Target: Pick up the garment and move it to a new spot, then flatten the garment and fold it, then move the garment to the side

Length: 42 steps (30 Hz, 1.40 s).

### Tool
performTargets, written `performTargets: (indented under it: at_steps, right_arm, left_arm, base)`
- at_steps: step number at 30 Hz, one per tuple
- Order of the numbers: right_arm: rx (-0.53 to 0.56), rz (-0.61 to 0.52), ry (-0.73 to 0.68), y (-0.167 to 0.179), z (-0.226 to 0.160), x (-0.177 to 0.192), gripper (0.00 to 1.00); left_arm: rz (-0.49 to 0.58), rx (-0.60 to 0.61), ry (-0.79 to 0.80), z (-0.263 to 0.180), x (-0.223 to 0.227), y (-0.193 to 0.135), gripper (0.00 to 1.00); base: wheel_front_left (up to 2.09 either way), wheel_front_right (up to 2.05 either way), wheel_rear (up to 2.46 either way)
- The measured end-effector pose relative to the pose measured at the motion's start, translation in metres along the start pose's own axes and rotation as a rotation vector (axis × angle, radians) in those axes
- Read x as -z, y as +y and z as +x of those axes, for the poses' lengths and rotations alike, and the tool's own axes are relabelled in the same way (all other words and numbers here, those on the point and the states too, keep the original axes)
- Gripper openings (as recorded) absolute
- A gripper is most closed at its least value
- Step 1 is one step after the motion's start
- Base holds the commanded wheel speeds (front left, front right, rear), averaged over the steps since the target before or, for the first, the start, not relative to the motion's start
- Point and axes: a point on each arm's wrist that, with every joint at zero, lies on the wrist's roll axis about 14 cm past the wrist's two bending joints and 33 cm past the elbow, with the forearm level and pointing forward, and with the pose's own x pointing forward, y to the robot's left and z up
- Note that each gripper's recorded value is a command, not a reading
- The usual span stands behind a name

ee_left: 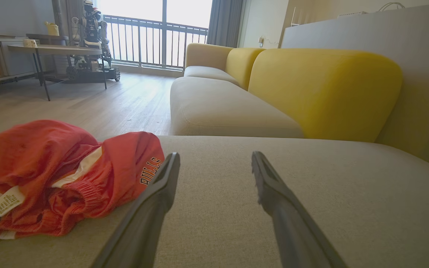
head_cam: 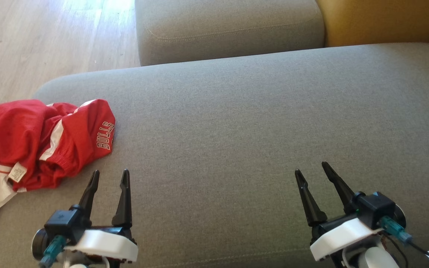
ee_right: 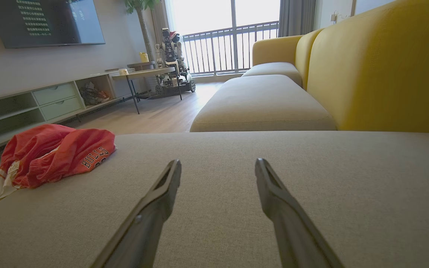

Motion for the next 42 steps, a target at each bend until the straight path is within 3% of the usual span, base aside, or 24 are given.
performTargets:
  at_steps: [25,42]
  right_arm:
    - [-0.053,-0.004,0.006,0.015,0.009,0.002,1.00]
    - [-0.320,0.012,0.064,0.099,0.023,0.021,1.00]
  left_arm:
    - [0.004,-0.066,0.011,-0.014,0.003,0.018,1.00]
    - [0.032,-0.337,-0.021,-0.080,-0.008,0.083,1.00]
  base:
    - [0.00,0.00,0.00]
    - [0.00,0.00,0.00]
